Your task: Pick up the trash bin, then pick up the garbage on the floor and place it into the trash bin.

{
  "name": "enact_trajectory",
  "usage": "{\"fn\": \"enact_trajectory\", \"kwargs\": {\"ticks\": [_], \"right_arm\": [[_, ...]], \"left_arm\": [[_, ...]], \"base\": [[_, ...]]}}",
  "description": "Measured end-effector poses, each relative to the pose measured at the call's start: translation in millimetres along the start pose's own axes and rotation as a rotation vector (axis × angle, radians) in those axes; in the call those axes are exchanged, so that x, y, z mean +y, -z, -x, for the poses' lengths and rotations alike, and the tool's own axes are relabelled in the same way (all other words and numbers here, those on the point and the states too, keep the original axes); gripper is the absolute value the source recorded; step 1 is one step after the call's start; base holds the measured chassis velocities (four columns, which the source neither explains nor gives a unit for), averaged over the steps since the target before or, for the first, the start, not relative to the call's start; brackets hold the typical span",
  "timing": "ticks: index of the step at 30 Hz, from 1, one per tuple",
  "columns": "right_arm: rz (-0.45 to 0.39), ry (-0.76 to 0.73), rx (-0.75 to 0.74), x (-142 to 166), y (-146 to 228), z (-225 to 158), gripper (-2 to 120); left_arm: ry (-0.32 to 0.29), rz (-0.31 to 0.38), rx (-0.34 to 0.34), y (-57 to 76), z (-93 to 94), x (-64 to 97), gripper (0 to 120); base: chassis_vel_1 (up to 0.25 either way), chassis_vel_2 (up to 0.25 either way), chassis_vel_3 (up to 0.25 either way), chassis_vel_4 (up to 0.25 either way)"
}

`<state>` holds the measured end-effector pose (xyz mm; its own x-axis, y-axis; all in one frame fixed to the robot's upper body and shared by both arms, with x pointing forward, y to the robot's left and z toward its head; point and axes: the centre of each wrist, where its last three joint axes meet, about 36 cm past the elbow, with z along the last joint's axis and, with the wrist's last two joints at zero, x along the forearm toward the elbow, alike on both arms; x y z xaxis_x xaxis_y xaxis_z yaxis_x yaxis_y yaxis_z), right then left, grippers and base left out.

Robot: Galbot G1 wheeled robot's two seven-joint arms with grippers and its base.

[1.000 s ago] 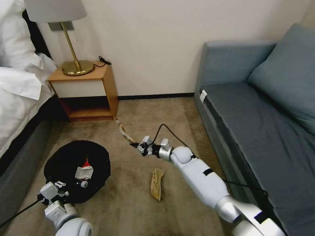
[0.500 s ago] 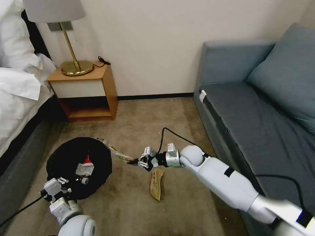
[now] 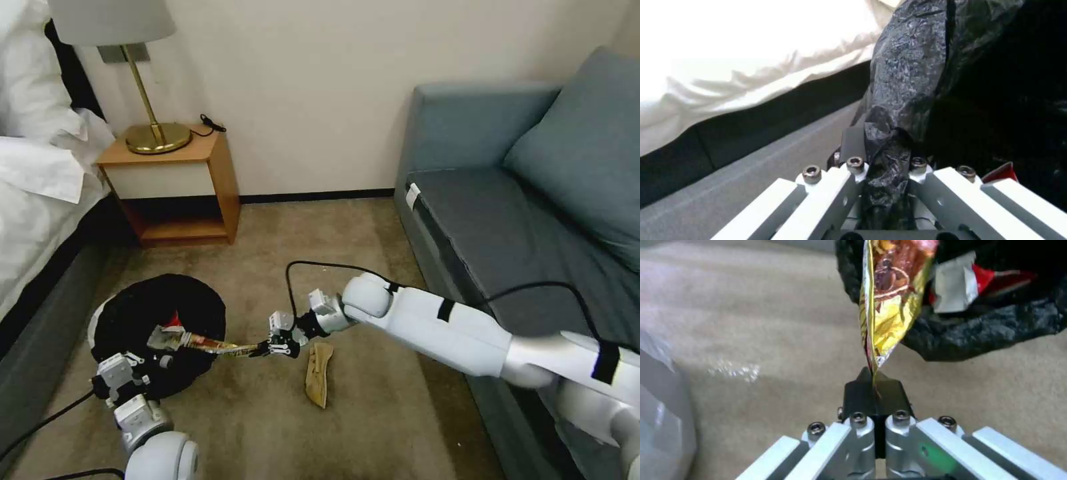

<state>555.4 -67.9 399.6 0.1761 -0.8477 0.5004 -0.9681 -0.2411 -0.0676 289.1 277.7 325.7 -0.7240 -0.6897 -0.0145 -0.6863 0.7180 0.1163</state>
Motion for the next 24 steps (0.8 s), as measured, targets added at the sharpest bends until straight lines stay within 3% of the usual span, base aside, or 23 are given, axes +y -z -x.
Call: {"fn": "enact_trajectory", "kwargs": {"ticks": [4,8,15,24], "right_arm": [[-0.018,0.017,0.050,-17,6,10,0],[-0.026,0.013,0.085,-40,15,16,0],[-0.049,0.012,0.112,-60,29,23,0],[-0.103,0.037,0.109,-76,63,50,0]], "left_arm": [[0.001,0.003,-0.006,-2.2,-5.9,-4.6,3],[0.001,0.033,-0.015,-17.1,-22.0,-7.2,3],[0.003,0.041,-0.003,-27.5,-35.8,-9.4,3],[0.011,0.016,0.007,-23.6,-37.9,-18.5,3]], "base": [[0.000,0.000,0.000,0.000],[0.000,0.000,0.000,0.000],[0.000,0.000,0.000,0.000],[0.000,0.000,0.000,0.000]]}}
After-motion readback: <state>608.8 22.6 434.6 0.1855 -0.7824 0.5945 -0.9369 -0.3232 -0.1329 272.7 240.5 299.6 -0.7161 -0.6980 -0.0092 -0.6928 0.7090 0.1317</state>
